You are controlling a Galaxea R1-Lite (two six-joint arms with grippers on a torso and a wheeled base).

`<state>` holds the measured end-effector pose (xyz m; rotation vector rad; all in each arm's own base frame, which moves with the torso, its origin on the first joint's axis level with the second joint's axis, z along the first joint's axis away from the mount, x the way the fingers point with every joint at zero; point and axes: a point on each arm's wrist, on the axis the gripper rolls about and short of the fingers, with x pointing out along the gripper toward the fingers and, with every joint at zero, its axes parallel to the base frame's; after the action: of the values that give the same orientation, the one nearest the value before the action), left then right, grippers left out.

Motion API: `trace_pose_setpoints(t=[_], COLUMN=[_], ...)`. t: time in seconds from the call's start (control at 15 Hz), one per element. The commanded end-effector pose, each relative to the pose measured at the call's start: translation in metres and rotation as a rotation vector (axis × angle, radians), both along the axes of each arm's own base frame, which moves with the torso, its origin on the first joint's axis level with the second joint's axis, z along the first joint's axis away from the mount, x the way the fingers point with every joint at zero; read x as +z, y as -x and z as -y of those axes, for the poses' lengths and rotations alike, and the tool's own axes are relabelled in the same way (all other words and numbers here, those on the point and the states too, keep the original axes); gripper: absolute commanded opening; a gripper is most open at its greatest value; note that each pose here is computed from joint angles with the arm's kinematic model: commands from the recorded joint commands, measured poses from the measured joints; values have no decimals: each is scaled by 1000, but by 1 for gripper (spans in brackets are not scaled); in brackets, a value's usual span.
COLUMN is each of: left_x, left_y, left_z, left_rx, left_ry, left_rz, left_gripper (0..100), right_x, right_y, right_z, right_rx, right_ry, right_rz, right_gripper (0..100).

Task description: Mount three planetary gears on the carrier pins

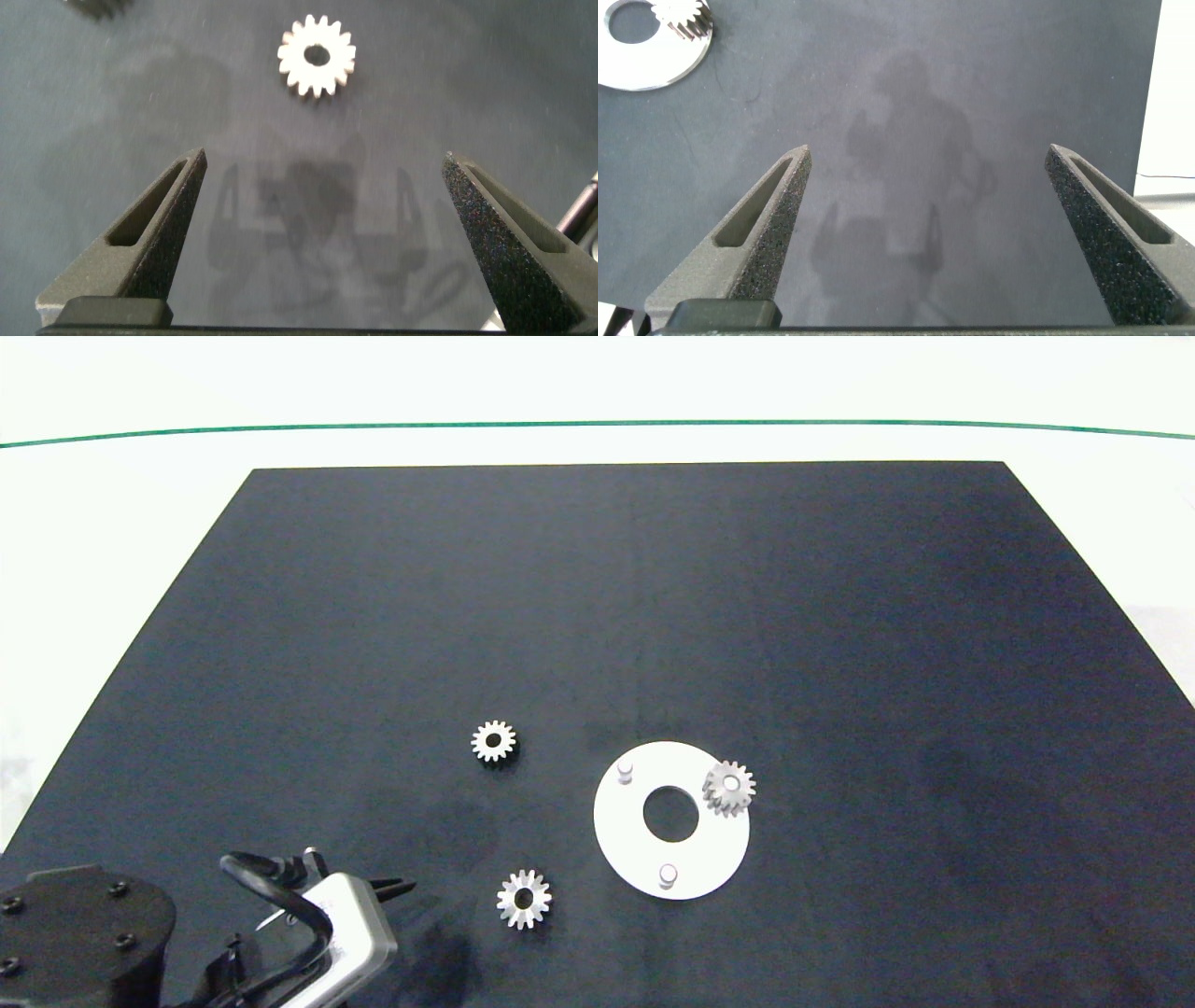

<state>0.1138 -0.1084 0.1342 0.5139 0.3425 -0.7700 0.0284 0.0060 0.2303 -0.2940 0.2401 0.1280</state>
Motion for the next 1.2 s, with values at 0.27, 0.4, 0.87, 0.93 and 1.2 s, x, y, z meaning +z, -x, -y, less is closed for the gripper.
trace_pose_setpoints(t=[0.27,0.4,0.87,0.93,1.2], left_x=[-21,-23,-22,-21,-20], left_y=[-30,-34,-44,-46,-47], left_z=[31,34,42,43,44], left_rx=[-7,-8,1,1,1], left_ry=[12,5,8,12,15], left_rz=[22,20,25,30,33], left_gripper=[100,100,100,99,91], right_x=[-1,0,0,0,0], right_y=[0,1,0,0,0], right_z=[0,0,0,0,0], right_rx=[-3,-3,-3,-3,-3], right_ry=[3,3,5,4,4], right_rz=[-1,0,-2,-1,-1], right_gripper=[100,100,100,100,100])
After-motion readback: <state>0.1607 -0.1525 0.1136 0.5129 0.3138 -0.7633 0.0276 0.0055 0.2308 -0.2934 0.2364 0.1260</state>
